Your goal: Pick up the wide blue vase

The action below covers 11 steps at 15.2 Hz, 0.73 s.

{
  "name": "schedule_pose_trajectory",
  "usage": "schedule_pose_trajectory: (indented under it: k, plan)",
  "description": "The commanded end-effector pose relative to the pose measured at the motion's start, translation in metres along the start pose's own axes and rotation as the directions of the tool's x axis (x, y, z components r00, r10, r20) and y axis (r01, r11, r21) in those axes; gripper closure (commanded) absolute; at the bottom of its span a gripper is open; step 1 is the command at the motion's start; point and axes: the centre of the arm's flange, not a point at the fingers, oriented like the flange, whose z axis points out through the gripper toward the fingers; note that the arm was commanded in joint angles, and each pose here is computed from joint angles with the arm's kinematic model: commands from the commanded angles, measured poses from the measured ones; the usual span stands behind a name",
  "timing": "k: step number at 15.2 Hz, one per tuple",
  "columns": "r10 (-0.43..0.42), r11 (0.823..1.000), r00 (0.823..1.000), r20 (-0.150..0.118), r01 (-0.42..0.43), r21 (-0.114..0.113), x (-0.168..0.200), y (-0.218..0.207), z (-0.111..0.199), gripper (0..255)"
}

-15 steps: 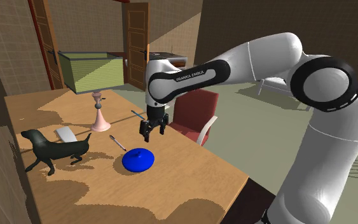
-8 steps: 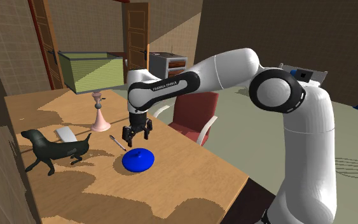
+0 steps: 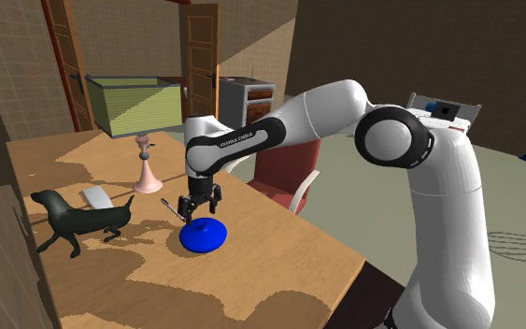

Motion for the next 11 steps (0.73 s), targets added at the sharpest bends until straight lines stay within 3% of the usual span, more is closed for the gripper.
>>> schedule_pose_trajectory:
  k: [1, 2, 11]
  plan:
    - [0.000, 1.000, 1.000, -0.001, 0.000, 0.000, 0.0002, -0.0003, 0.0043, 0]
    - [0.000, 1.000, 1.000, -0.001, 0.000, 0.000, 0.0004, -0.0006, 0.0040, 255]
    - [0.000, 1.000, 1.000, -0.001, 0.000, 0.000, 0.0003, -0.0003, 0.0043, 255]
